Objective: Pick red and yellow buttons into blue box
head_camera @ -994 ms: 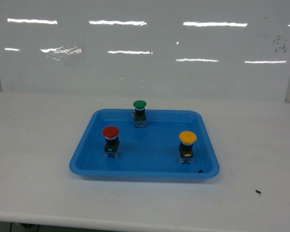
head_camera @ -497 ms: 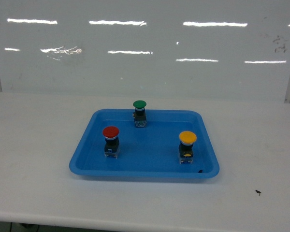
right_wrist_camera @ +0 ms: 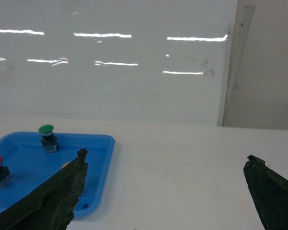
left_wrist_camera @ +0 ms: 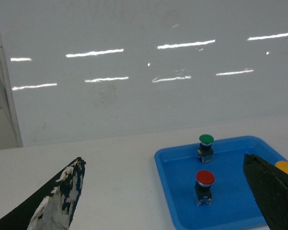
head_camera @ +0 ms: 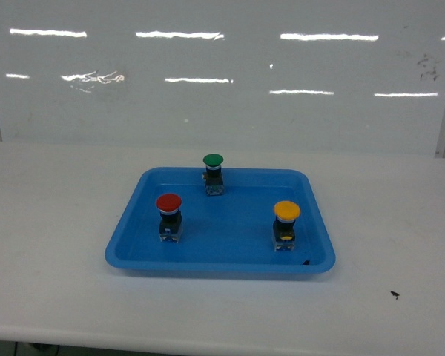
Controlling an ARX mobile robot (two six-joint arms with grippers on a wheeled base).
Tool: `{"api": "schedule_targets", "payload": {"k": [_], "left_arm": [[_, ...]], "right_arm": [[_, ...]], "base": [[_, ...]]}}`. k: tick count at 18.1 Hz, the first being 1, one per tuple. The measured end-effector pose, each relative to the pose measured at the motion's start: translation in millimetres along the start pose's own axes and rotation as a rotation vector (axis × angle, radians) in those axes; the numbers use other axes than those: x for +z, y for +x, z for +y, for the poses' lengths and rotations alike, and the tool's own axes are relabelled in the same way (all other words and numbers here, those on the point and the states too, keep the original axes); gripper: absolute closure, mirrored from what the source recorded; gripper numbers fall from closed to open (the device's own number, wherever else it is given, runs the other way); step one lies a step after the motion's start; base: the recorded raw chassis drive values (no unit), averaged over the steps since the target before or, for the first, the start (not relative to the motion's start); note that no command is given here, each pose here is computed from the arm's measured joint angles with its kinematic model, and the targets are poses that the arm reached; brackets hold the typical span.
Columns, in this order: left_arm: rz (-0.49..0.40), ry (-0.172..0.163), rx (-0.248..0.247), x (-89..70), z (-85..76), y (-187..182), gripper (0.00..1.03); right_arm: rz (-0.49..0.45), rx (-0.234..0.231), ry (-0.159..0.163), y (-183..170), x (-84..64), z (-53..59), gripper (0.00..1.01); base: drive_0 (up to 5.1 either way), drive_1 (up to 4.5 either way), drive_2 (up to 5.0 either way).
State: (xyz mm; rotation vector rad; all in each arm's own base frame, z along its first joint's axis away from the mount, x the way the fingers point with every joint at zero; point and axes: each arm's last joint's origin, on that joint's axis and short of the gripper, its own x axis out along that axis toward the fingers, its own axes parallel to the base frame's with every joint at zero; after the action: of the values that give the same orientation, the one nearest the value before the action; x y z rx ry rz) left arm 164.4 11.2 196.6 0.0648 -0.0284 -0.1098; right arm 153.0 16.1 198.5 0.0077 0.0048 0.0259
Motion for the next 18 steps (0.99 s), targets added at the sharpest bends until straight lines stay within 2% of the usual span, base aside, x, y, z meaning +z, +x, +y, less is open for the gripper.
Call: {"api": "schedule_targets", "payload": {"k": [2,5,6,8,10,12,16,17,18], "left_arm": [[0.058,-0.005,-0.003,-5.7,11.3,17,0.05],[0.085,0.012,-0.021,-3.3,23.0,51,0.05],[0.079,0.027,-0.036,-3.0,25.1,62,0.05],[0.161,0.044,-0.106,-12.8,20.9,89,0.05],[0.233,0.039,-0.176,-21.4,15.0,111,0.05],[0.244,0.035,-0.213,-25.4,13.2,119,0.05],[0.247,0.042,-0.216,-26.5,13.3,119,0.05],[0.247,0.042,-0.216,-26.5,13.3,119,0.05],[0.247,0.042,-0.217,-26.5,13.3,119,0.05]], "right_arm": [[0.020,0.035,-0.002,19,8.0,14.4,0.03],[0.092,0.053,-0.023,50,6.2,34.4,0.03],[0.090,0.040,-0.027,58,6.7,38.7,0.03],[0.124,-0.008,-0.041,81,0.8,44.1,0.03],[0.217,-0.002,-0.059,95,-15.9,47.4,0.03],[0.236,0.004,-0.062,96,-19.7,47.1,0.03],[0.219,0.003,-0.056,97,-16.9,47.0,0.03],[0.205,0.005,-0.052,100,-17.3,44.1,0.03],[0.224,-0.012,-0.056,105,-18.7,40.5,0.03]], "base": [[0.0,0.00,0.0],[0.0,0.00,0.0],[0.0,0.00,0.0],[0.0,0.00,0.0],[0.0,0.00,0.0],[0.0,0.00,0.0],[0.0,0.00,0.0],[0.0,0.00,0.0],[0.0,0.00,0.0]]}}
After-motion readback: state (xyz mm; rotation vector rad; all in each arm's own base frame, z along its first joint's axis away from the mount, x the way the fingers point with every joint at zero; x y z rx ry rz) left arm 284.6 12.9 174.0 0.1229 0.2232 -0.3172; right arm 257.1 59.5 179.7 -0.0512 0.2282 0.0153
